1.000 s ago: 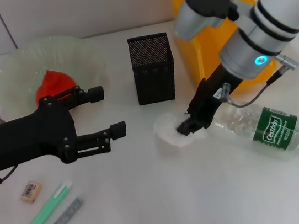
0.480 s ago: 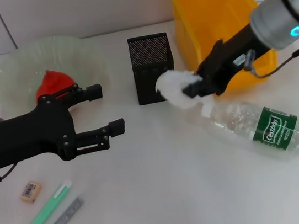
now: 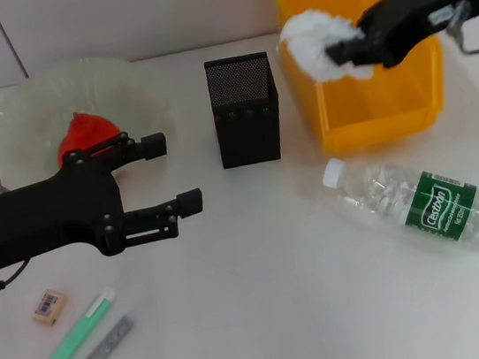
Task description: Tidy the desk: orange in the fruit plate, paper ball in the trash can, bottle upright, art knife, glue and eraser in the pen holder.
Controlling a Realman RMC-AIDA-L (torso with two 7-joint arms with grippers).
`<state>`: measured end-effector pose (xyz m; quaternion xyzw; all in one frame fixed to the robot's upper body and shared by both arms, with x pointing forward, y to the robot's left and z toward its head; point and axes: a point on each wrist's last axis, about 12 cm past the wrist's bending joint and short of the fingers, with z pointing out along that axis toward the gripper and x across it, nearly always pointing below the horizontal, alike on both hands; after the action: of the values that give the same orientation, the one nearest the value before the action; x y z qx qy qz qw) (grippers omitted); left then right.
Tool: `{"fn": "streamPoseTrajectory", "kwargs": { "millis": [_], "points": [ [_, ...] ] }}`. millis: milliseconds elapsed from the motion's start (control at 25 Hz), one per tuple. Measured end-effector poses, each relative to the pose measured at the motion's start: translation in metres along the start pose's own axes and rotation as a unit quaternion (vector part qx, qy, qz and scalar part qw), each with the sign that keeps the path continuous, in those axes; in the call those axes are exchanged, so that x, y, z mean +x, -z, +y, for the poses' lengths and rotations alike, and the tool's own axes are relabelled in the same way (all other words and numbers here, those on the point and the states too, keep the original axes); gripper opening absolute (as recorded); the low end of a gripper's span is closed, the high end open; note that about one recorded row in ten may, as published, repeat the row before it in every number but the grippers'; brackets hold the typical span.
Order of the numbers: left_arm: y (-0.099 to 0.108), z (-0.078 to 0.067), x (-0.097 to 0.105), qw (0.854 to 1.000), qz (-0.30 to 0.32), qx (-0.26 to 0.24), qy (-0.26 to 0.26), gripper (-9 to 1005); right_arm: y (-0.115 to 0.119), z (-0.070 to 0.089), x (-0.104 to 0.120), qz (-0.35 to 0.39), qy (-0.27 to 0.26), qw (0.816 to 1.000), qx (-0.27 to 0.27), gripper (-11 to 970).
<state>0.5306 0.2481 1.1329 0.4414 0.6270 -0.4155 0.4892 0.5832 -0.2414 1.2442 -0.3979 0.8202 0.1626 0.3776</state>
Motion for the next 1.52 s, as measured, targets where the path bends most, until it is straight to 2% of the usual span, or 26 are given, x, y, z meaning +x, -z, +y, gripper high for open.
{"fn": "streamPoseTrajectory", "kwargs": {
  "millis": [240, 480, 800, 1520],
  "points": [
    [-0.001, 0.001, -0.001, 1.000, -0.001, 0.001, -0.002, 858, 0.015, -0.013, 0.015, -0.058, -0.015, 0.998, 0.033, 175],
    [-0.003, 0.001, -0.003, 1.000, -0.001, 0.003, -0.003, 858, 0.019, -0.026, 0.034, -0.072, -0.041, 0.994, 0.073, 174],
    [-0.005, 0.001, -0.004, 1.000, -0.001, 0.005, -0.004, 858, 0.010, -0.039, 0.054, -0.074, -0.058, 0.991, 0.098, 174],
    [-0.007, 0.002, -0.006, 1.000, -0.002, 0.008, -0.003, 857, -0.011, -0.056, 0.067, -0.070, -0.073, 0.988, 0.119, 171]
  ]
}}
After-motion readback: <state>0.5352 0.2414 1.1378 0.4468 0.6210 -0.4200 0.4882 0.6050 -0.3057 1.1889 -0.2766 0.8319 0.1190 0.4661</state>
